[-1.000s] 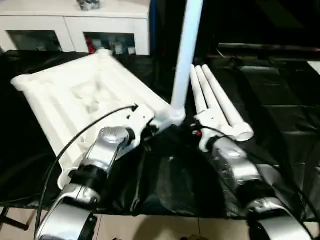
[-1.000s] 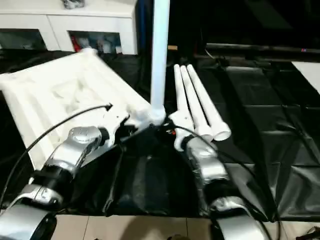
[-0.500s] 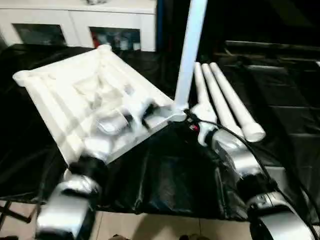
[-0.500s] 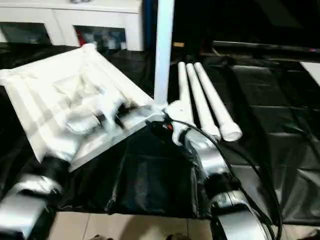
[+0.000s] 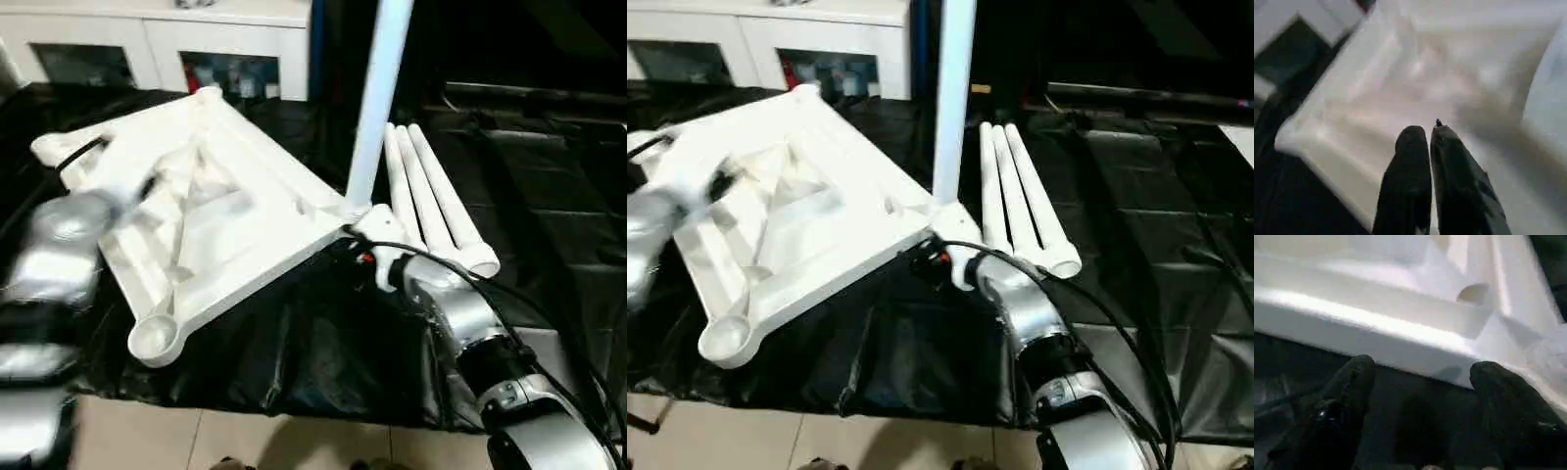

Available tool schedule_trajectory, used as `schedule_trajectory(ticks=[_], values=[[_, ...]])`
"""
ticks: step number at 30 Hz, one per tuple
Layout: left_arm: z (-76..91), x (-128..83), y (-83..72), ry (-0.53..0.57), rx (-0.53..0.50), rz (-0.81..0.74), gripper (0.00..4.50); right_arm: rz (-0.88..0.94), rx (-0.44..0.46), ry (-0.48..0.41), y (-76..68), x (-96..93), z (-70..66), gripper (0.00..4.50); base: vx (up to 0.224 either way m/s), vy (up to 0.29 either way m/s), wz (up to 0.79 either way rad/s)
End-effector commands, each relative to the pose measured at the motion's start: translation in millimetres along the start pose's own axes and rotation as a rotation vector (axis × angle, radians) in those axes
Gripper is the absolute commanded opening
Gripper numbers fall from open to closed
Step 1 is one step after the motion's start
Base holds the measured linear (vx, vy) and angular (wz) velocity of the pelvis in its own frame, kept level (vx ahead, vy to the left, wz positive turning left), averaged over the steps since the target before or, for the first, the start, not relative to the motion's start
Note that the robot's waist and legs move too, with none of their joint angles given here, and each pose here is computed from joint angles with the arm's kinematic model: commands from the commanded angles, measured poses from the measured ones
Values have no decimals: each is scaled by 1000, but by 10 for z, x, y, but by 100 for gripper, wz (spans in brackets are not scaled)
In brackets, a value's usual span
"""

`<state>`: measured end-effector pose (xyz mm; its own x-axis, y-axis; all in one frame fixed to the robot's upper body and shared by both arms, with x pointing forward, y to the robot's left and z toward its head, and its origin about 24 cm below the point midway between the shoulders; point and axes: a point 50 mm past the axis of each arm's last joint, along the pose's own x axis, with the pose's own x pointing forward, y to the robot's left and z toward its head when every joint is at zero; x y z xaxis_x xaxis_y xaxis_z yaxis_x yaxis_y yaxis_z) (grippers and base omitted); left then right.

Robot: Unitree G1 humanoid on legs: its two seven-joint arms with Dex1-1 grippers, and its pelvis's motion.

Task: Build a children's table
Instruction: Rotate leg to tighten, then rotate table base

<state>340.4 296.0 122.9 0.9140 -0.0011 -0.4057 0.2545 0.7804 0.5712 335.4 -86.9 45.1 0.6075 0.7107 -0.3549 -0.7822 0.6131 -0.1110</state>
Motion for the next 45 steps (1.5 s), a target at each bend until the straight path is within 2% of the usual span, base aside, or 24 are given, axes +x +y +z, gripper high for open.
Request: schedule_trajectory(ticks=[1,3,5,7,9,10,12,16,18,19,20,21,24,25,27,28,30,31,33,34,37,41,45], values=[[-29,21,-93,25,29,-67,0,6,-25,35,1,41,22,318,0,0,0],[-75,35,-139,46,33,-97,0,-7,-20,49,-2,67,6,310,0,0,0],[-158,45,-161,100,76,-109,0,-25,-20,78,-6,106,-23,277,0,0,0],[-211,41,-174,139,81,-124,0,-46,-11,95,-11,139,-34,272,0,0,0],[-226,40,-185,151,86,-138,0,-57,-3,95,-15,150,-32,263,0,0,0],[-241,33,-199,165,88,-154,0,-66,8,94,-16,164,-25,236,0,0,0],[-263,23,-224,189,102,-185,0,-77,21,94,-16,186,-15,226,0,0,0],[-338,-30,-326,253,143,-330,0,-114,31,104,-11,272,6,188,0,0,0],[-306,-55,-414,243,148,-432,0,-134,27,104,-6,316,25,182,0,0,0],[-264,-81,-505,218,150,-530,0,-151,32,103,-2,346,39,158,0,0,0],[-264,-81,-505,218,150,-530,0,-151,32,103,-2,346,39,158,0,0,0],[-229,-118,-605,198,143,-628,0,-168,35,99,-2,368,53,150,0,0,0],[-186,-171,-741,169,133,-749,0,-180,38,94,3,391,71,121,0,0,0],[-119,-218,-883,128,128,-862,0,-183,52,88,17,420,93,113,0,0,0],[-102,-227,-924,120,117,-888,0,-183,55,88,23,430,99,108,0,0,0],[-78,-231,-970,108,106,-913,0,-183,56,83,32,443,112,89,0,0,0],[-24,-222,-1043,82,93,-933,0,-178,68,72,60,474,139,89,0,0,0],[47,-197,-1111,47,77,-942,0,-163,71,56,102,512,181,60,0,0,0],[95,-184,-1151,28,64,-952,0,-151,75,47,136,538,204,60,0,0,0],[111,-180,-1164,23,60,-956,0,-146,77,45,148,547,210,38,0,0,0],[239,-151,-1273,-18,48,-984,0,-101,55,32,252,606,243,13,0,0,0],[341,-67,-1355,-49,53,-972,0,-85,51,26,295,632,259,6,0,0,0],[458,84,-1380,-87,32,-879,0,-99,50,22,258,615,252,6,0,0,0]])
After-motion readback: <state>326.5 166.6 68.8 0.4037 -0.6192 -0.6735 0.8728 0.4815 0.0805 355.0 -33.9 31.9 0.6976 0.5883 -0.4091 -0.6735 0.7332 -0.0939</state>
